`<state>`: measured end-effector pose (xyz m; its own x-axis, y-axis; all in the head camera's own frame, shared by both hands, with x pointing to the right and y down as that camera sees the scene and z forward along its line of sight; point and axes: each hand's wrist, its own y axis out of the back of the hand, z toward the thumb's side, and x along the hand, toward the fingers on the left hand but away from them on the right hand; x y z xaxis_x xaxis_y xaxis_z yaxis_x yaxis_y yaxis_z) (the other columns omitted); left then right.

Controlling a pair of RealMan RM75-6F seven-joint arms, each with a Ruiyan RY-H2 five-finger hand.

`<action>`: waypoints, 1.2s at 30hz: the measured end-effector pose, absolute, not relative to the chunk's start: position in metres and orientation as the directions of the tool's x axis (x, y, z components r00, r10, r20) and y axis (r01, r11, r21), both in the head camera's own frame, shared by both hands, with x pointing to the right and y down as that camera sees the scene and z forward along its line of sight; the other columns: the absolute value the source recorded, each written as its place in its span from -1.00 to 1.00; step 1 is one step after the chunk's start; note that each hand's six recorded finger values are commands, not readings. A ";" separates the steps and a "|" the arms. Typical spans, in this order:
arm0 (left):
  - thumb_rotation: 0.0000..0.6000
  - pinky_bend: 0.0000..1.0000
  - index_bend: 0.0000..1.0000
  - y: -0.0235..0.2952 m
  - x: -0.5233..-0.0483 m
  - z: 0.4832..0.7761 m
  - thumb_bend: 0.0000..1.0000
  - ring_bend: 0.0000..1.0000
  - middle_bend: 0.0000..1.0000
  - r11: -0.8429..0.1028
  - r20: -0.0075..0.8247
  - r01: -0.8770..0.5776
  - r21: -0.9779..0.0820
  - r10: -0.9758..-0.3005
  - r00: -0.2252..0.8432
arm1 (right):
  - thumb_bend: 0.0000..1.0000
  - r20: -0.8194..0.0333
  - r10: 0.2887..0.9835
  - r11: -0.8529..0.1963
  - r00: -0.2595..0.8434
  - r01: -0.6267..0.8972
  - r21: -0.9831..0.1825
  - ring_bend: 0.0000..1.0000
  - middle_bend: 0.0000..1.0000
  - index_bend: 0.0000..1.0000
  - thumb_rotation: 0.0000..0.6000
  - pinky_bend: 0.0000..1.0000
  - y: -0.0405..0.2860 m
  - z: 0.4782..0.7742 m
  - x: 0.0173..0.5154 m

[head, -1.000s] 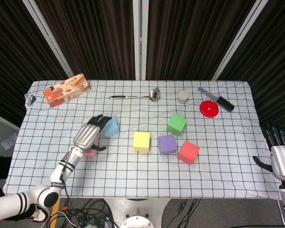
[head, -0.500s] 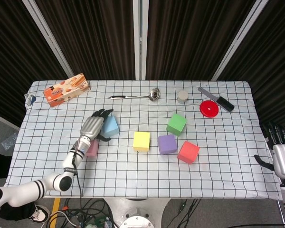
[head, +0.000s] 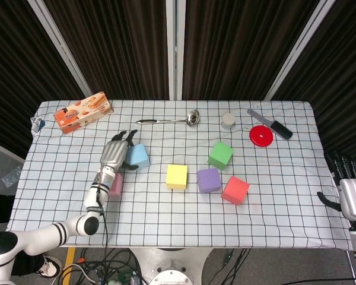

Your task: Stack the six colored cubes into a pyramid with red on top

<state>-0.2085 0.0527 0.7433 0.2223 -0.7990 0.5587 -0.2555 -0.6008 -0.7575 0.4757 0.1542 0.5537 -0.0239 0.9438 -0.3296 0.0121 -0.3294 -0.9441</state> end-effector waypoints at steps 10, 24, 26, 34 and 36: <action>1.00 -0.70 -0.89 0.083 -0.175 0.695 -0.67 -0.84 0.01 -0.614 0.472 -0.275 -0.740 -0.765 0.438 | -0.72 -0.320 0.947 -0.320 -0.011 0.008 -0.947 -1.00 -1.00 -1.00 1.00 -1.00 0.142 0.551 0.476; 1.00 -0.73 -0.88 0.103 -0.177 0.704 -0.67 -0.81 0.03 -0.615 0.484 -0.194 -0.764 -0.746 0.458 | -0.70 -0.320 0.947 -0.320 -0.015 0.009 -0.947 -1.00 -1.00 -1.00 1.00 -1.00 0.145 0.548 0.480; 1.00 -0.73 -0.89 0.102 -0.177 0.706 -0.67 -0.79 0.04 -0.612 0.481 -0.190 -0.767 -0.746 0.461 | -0.69 -0.328 0.944 -0.328 -0.018 0.008 -0.945 -1.00 -1.00 -1.00 1.00 -1.00 0.146 0.549 0.480; 1.00 -0.73 -0.88 0.102 -0.177 0.717 -0.67 -0.78 0.04 -0.642 0.481 -0.213 -0.737 -0.718 0.502 | -0.64 -0.346 0.938 -0.346 -0.025 0.003 -0.938 -1.00 -1.00 -1.00 1.00 -1.00 0.146 0.553 0.483; 1.00 -0.73 -0.89 0.103 -0.176 0.718 -0.67 -0.78 0.04 -0.657 0.482 -0.230 -0.718 -0.708 0.517 | -0.60 -0.350 0.936 -0.351 -0.021 0.002 -0.937 -1.00 -1.00 -1.00 1.00 -1.00 0.146 0.553 0.482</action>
<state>-0.1764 0.1030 0.7179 0.5169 -0.7077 0.4816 -0.2298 -0.6567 -0.7183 0.4818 0.1463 0.5530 -0.0208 0.9363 -0.3505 0.0021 -0.3505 -0.9366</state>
